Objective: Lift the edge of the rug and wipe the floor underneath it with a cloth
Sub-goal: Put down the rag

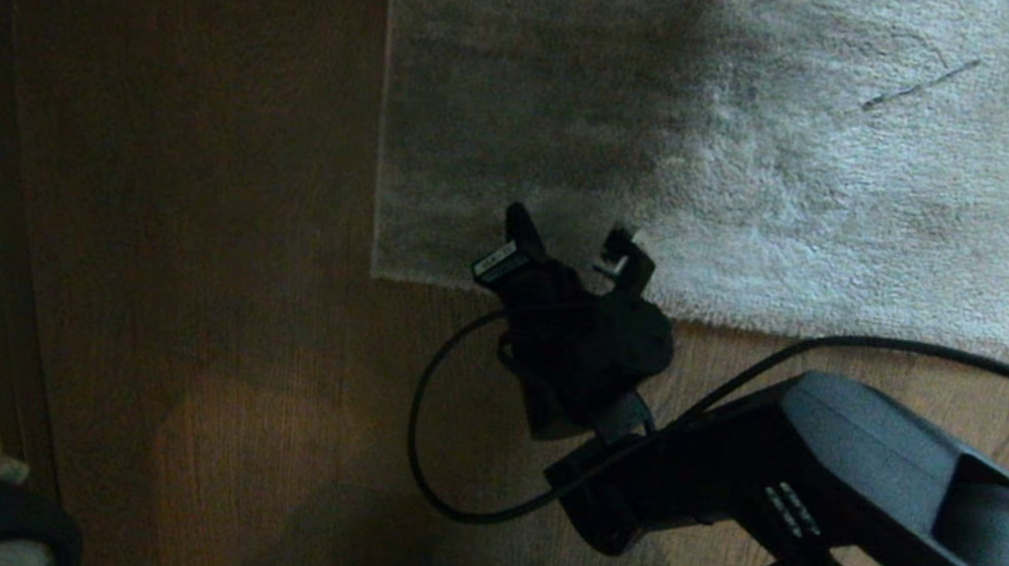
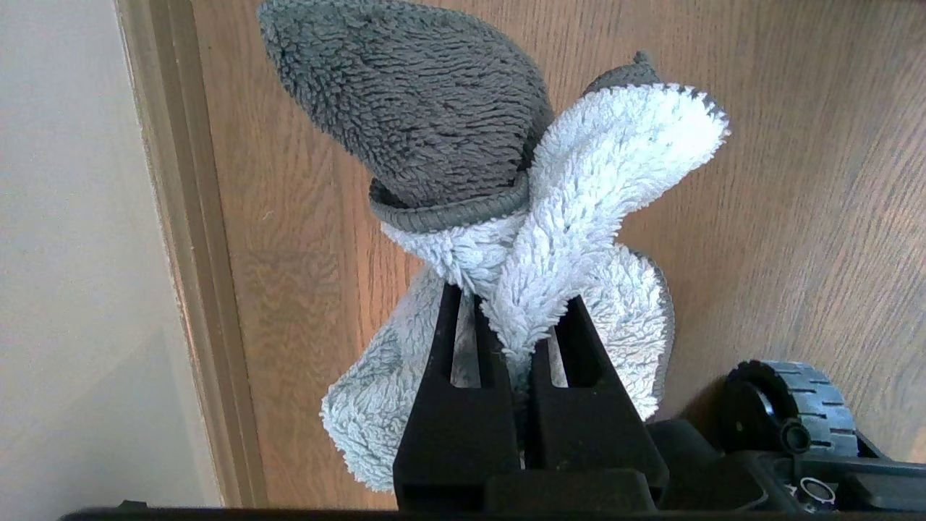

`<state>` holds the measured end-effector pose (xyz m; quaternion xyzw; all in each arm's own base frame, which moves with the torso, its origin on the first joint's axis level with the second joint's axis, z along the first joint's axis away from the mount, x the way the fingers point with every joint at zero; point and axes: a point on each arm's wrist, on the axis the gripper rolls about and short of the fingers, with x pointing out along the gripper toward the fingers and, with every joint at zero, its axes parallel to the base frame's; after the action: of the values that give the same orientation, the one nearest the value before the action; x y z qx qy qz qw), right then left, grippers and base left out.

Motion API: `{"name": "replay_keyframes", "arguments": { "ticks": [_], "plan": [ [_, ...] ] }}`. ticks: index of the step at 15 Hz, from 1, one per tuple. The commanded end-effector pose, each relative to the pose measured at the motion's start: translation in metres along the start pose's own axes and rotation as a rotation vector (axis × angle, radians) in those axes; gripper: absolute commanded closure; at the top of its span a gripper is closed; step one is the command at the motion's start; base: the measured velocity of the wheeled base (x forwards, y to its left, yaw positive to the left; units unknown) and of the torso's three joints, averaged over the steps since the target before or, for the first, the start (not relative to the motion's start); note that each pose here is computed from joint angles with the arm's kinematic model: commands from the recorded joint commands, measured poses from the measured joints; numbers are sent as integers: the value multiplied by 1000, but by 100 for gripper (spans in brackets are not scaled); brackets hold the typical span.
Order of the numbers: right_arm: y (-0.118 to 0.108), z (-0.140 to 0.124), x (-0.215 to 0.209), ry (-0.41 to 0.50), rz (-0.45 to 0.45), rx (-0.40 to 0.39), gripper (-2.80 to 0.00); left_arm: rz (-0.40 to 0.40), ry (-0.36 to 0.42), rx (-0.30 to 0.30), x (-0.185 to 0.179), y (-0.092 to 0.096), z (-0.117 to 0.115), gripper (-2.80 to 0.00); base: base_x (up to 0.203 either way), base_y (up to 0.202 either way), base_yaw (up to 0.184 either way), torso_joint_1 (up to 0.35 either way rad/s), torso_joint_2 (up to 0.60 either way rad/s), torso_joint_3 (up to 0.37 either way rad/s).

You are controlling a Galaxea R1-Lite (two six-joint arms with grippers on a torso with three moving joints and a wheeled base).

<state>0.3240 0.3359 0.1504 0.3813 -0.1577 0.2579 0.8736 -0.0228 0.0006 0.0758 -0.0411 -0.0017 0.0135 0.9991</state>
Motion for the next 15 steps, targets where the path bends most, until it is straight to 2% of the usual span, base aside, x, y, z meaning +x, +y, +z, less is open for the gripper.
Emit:
{"name": "replay_keyframes", "arguments": {
  "ticks": [1, 4, 7, 11, 13, 15],
  "plan": [
    [14, 30, -6, -44, 23, 20, 0, 0, -1, -1, 0, 0, 0, 0, 0, 0, 0, 0, 0, 0],
    [15, 47, -23, -3, -7, -34, 0, 0, -1, -1, 0, 0, 0, 0, 0, 0, 0, 0, 0, 0],
    [13, 63, -47, 58, -41, -134, 0, 0, -1, -1, 0, 0, 0, 0, 0, 0, 0, 0, 0, 0],
    [18, 104, -83, 100, -60, -268, 0, 0, -1, -1, 0, 0, 0, 0, 0, 0, 0, 0, 0, 0],
    [11, 119, -110, 153, -89, -338, 0, 0, -1, -1, 0, 0, 0, 0, 0, 0, 0, 0, 0, 0],
    [1, 145, -129, 148, -135, -388, 0, 0, -1, -1, 0, 0, 0, 0, 0, 0, 0, 0, 0, 0]
  ]
}}
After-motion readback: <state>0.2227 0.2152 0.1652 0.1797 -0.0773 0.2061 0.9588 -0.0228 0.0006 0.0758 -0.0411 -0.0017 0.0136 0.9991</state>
